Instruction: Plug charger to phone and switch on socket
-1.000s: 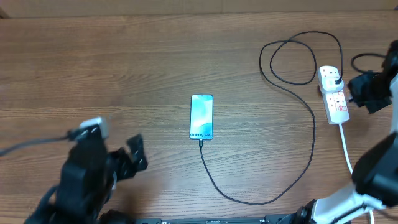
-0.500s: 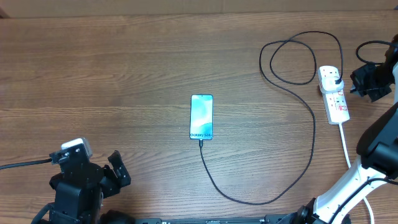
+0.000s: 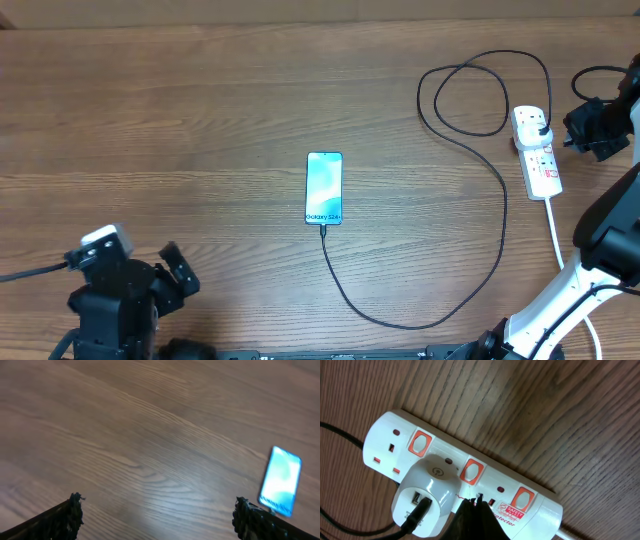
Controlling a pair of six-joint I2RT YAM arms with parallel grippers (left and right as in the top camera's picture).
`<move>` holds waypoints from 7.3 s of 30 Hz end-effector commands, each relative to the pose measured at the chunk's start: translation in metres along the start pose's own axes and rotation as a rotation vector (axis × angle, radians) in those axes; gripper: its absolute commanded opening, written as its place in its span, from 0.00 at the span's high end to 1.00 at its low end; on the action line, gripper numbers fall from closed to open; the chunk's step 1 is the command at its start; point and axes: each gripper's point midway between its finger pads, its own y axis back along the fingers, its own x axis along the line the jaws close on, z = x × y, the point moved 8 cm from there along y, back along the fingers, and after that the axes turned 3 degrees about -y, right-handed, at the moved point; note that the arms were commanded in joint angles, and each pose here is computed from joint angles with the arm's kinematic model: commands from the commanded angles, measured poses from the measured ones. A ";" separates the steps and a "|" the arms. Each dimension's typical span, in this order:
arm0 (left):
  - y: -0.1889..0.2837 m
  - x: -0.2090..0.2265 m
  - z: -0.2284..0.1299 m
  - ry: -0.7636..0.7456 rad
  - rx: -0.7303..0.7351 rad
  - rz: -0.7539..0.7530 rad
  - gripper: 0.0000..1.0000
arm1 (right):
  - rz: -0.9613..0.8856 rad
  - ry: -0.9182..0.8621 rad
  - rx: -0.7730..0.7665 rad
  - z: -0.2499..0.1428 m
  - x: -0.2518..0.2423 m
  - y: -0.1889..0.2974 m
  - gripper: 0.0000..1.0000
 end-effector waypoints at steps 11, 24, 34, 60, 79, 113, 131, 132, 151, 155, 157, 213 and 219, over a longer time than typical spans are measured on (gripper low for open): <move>0.015 0.022 -0.005 0.133 -0.095 0.064 0.00 | -0.021 0.055 0.051 -0.009 0.018 -0.029 0.96; 0.015 0.022 -0.005 0.133 -0.095 0.064 0.00 | -0.014 0.056 0.042 -0.007 0.019 -0.031 0.96; 0.015 0.022 -0.005 0.133 -0.095 0.064 0.00 | -0.017 0.081 0.058 -0.012 0.027 -0.046 0.96; 0.037 0.037 -0.017 0.198 -0.210 0.028 0.00 | -0.038 0.178 0.026 -0.037 0.053 0.047 0.96; 0.060 0.054 -0.038 0.280 -0.345 0.011 0.00 | 0.727 0.269 -0.534 -0.168 -0.004 0.358 0.96; 0.079 0.072 -0.076 0.352 -0.462 -0.003 0.00 | 1.271 0.523 -0.942 -0.321 -0.108 0.478 0.83; 0.080 0.070 -0.074 0.354 -0.469 -0.021 0.01 | 1.427 0.673 -1.075 -0.365 -0.158 0.489 0.77; 0.081 0.069 -0.070 0.362 -0.491 -0.031 0.01 | 1.428 0.665 -1.083 -0.366 -0.160 0.490 0.77; -0.064 -0.001 -0.027 0.344 -0.594 -0.326 0.00 | 1.460 0.662 -1.169 -0.376 -0.189 0.495 0.72; -0.093 -0.019 -0.035 0.101 -0.624 -0.418 0.00 | 1.463 0.662 -1.172 -0.376 -0.189 0.495 0.72; -0.102 -0.022 -0.041 0.061 -0.608 -0.420 0.00 | 1.465 0.662 -1.173 -0.377 -0.190 0.495 0.71; -0.151 -0.023 -0.067 0.022 -0.609 -0.402 0.00 | 1.627 0.529 -1.511 -0.453 -0.330 0.480 0.66; -0.151 -0.023 -0.067 0.022 -0.611 -0.402 0.01 | 1.624 0.477 -1.547 -0.455 -0.341 0.478 0.61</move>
